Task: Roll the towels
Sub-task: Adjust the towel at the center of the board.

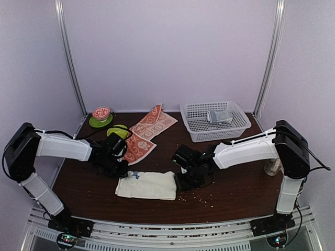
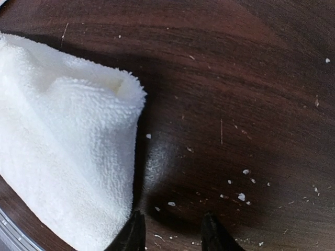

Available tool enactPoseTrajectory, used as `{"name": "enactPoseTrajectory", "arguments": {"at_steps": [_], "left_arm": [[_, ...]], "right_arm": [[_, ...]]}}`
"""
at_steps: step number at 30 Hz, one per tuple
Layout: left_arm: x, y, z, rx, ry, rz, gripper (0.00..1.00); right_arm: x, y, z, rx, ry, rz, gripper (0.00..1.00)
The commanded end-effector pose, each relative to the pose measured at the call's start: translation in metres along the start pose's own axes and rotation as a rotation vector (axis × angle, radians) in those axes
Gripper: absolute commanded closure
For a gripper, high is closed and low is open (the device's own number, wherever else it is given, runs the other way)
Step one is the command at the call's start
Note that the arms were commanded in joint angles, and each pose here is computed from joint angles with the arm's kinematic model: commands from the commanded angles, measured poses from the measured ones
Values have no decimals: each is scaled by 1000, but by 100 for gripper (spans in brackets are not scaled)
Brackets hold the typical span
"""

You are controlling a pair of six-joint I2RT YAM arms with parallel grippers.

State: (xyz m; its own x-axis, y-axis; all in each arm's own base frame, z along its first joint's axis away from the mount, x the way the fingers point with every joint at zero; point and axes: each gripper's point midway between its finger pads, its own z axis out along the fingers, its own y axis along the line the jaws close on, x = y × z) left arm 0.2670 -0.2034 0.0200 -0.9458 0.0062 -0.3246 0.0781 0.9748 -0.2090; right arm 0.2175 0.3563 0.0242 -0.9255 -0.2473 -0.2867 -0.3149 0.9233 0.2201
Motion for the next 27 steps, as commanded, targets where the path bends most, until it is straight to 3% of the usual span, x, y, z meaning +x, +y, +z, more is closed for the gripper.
{"name": "enactPoseTrajectory", "arguments": {"at_steps": [1, 5, 9, 15, 21, 27], "left_arm": [[-9, -6, -5, 28, -19, 12, 68], [-16, -7, -29, 33, -53, 22, 45], [-21, -15, -66, 91, -113, 33, 39], [-21, -52, -95, 275, -171, 86, 42], [7, -73, -55, 409, -35, 102, 54], [34, -51, -12, 329, 58, 58, 61]], "right_arm": [[-14, 6, -26, -26, -50, 5, 59], [-23, 21, -51, -105, -96, 16, 57], [-34, 37, -70, -194, -157, 7, 57], [-62, 77, -65, -312, -166, 8, 60], [-74, 97, -36, -416, -103, 82, 63], [-72, 69, 1, -391, -43, 202, 66]]}}
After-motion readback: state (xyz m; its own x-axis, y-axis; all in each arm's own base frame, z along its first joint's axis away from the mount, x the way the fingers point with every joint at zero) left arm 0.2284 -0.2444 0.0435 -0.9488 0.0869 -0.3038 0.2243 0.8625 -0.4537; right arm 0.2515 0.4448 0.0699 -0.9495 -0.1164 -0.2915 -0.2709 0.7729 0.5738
